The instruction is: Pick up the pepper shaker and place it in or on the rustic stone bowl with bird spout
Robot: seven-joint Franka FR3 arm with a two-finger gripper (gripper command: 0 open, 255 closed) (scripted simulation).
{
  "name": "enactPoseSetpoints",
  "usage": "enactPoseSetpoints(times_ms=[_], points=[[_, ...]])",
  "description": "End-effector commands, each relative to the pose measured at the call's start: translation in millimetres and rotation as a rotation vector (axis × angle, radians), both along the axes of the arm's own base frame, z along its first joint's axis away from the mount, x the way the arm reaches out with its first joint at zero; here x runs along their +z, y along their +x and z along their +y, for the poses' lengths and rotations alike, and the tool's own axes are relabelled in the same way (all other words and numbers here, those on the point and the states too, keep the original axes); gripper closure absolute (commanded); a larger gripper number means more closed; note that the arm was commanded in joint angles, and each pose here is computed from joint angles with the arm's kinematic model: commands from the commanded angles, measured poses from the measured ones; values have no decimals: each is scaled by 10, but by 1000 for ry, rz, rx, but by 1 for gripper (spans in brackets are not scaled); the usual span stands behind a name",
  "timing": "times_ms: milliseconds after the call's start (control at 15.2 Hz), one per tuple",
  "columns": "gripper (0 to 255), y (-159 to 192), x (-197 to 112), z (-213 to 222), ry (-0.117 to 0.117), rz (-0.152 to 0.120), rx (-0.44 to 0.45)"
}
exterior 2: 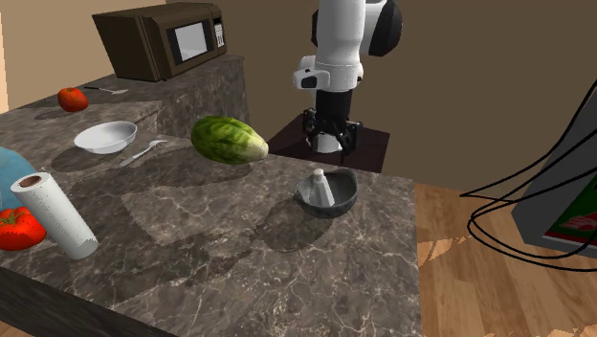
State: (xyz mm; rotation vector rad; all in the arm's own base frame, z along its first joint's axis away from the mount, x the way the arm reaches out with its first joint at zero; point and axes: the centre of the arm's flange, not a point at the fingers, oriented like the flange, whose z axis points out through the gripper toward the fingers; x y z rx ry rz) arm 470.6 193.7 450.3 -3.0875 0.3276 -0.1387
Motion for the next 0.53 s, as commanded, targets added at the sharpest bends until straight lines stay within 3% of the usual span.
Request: enactPoseSetpoints(times_ms=[0,132,396,462], points=[[0,0,0,0,0,0,0],[0,0,0,0,0,0,0],[0,-46,498,-12,0,0,0],[0,-46,498,-12,0,0,0]])
